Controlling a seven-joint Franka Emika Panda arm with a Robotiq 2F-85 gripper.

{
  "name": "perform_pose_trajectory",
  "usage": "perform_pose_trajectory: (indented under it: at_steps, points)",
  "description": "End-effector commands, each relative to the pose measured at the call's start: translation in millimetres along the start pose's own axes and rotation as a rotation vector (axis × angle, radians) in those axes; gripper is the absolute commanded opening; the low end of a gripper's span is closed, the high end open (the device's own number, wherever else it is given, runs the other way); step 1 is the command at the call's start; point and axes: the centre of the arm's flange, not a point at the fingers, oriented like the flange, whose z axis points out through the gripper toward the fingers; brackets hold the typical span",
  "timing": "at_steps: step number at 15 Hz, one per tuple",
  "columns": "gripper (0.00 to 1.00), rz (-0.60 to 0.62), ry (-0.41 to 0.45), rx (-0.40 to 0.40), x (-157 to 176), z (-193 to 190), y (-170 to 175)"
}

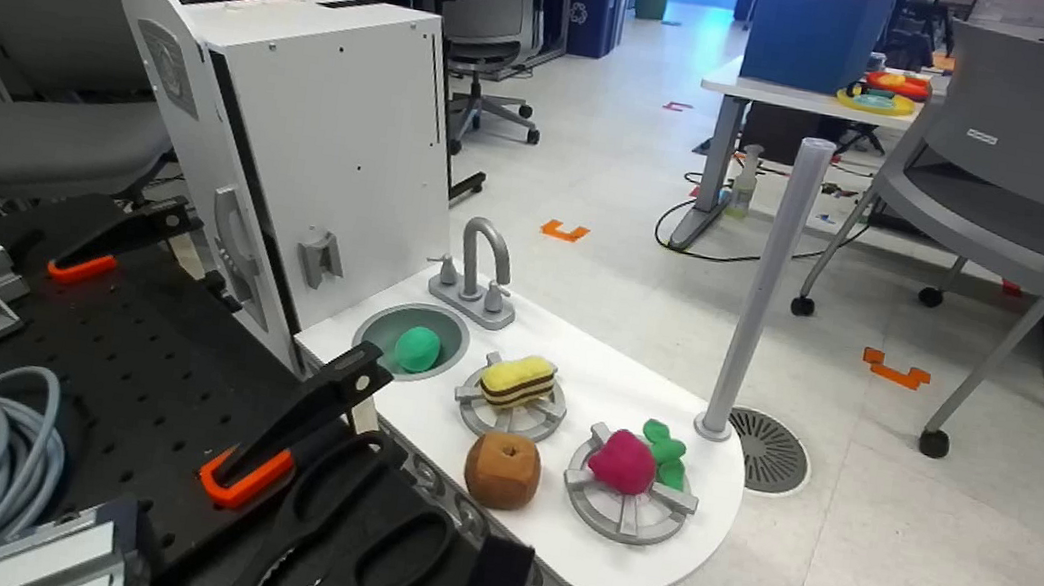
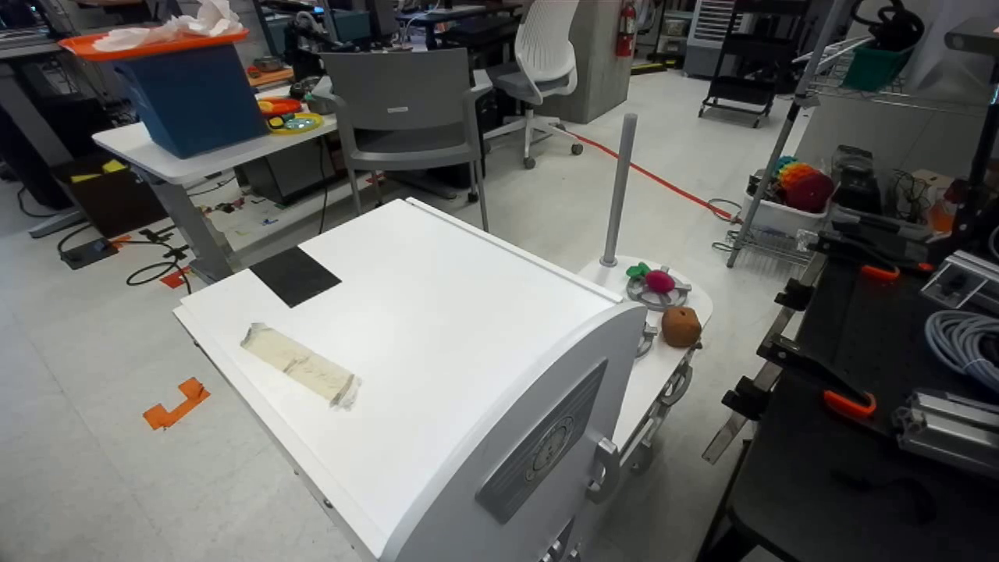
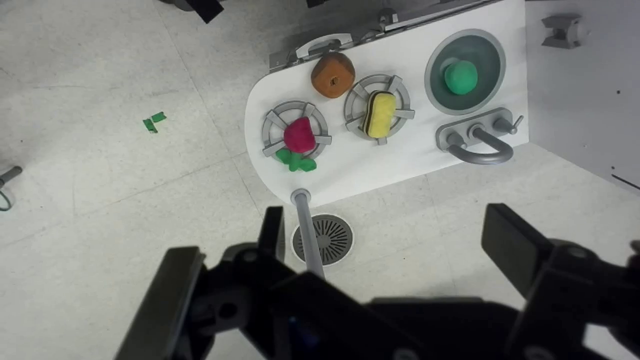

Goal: Pick up the pee from the sink and put it on the stove

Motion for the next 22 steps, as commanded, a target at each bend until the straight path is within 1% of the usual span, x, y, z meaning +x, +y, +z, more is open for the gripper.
perform_pose_trajectory:
  at_steps: [1,3,5,7,8,11,12,15,16,17,18,20,22]
  points:
    - [1.0,0.018,0.005,0.004,10,10,-30]
    - [1.0,-0.006,0.002,-0.004,15,23,-69]
    - [1.0,-0.043,0.01,-0.034,21,43,-114]
    - [1.0,-0.079,0.024,-0.066,27,71,-160]
    - [1.0,-0.092,0.006,-0.072,27,94,-184]
    - [1.0,-0.111,-0.04,-0.073,20,163,-226]
    - [1.0,-0.103,-0.057,-0.062,16,195,-235]
    - [1.0,-0.044,-0.103,-0.038,11,269,-246]
    - [1.0,-0.039,-0.089,-0.044,12,298,-245]
    - [1.0,-0.04,-0.08,-0.052,13,319,-246]
    - [1.0,-0.039,-0.068,-0.079,16,346,-244]
    - [1.0,-0.099,-0.016,-0.105,24,388,-245]
    - [1.0,-0.115,-0.012,-0.134,32,428,-249]
